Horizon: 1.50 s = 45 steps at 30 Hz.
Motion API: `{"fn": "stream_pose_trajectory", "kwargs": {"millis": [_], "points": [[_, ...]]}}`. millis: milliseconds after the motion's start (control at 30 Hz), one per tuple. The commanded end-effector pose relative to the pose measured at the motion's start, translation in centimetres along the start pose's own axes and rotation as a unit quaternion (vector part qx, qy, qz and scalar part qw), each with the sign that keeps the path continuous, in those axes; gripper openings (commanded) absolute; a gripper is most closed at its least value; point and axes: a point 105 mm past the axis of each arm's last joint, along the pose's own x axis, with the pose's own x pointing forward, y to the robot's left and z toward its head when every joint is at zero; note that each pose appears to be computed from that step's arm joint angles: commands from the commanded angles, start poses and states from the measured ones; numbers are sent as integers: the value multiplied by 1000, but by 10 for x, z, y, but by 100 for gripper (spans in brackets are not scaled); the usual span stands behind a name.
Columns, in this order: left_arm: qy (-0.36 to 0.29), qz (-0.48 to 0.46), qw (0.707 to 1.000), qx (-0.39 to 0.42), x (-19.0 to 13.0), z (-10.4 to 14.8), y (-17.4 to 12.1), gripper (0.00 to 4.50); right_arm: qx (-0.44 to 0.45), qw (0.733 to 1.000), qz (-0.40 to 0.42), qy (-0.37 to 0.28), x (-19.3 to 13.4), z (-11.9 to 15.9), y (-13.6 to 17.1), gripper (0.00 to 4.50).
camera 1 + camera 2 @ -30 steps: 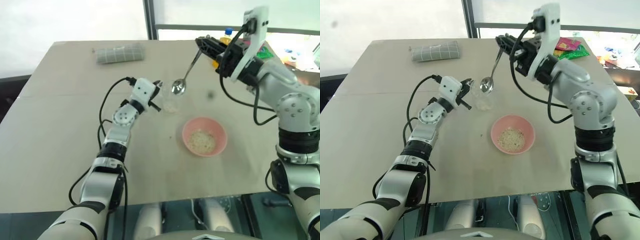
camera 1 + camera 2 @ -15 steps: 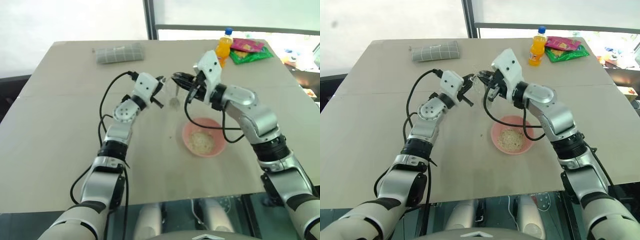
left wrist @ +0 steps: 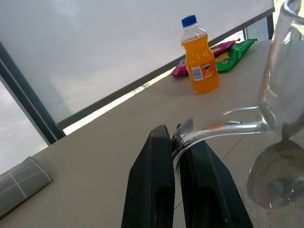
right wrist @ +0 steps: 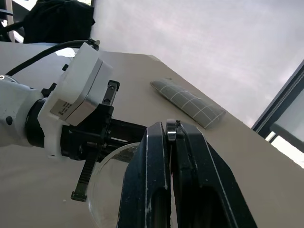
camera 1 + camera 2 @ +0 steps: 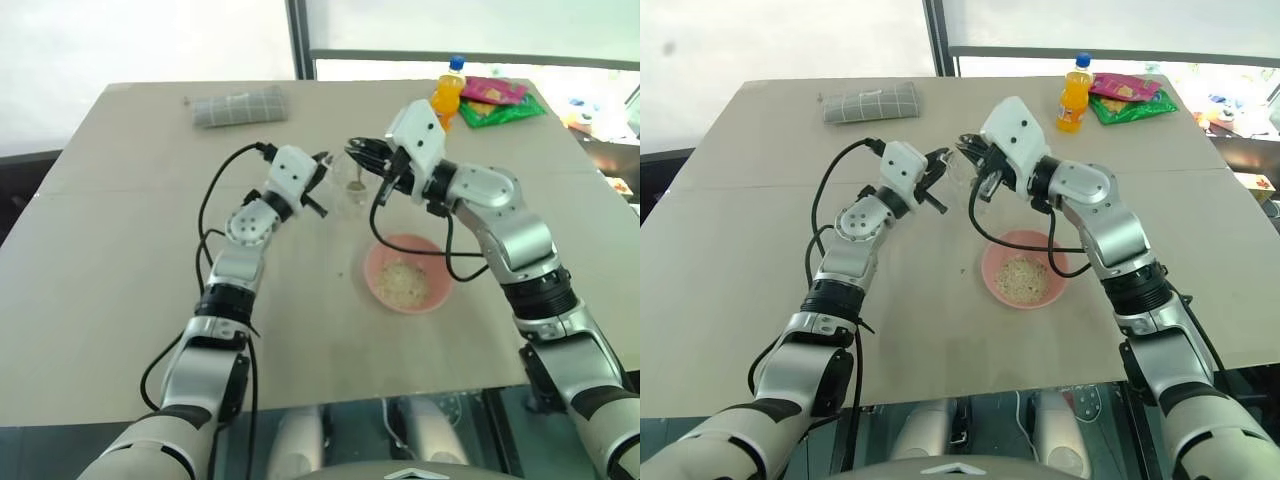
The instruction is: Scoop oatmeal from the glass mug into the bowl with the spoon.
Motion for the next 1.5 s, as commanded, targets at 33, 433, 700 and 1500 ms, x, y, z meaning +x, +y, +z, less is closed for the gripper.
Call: {"fn": "stream_pose_trajectory", "kwargs": {"millis": [33, 433, 700, 1500], "points": [[-44, 8, 999, 12, 4, 24, 5, 3, 1, 1000, -6, 0, -3, -2, -1, 0], [-45, 17, 999, 11, 4, 24, 7, 3, 219, 974, 2, 65, -6, -28, 21, 0], [-52, 18, 999, 4, 5, 27, 5, 3, 402, 907, -94, 85, -5, -48, 13, 0], [16, 81, 992, -90, -21, -18, 15, 3, 639, 753, -140, -72, -52, -13, -55, 0]]}}
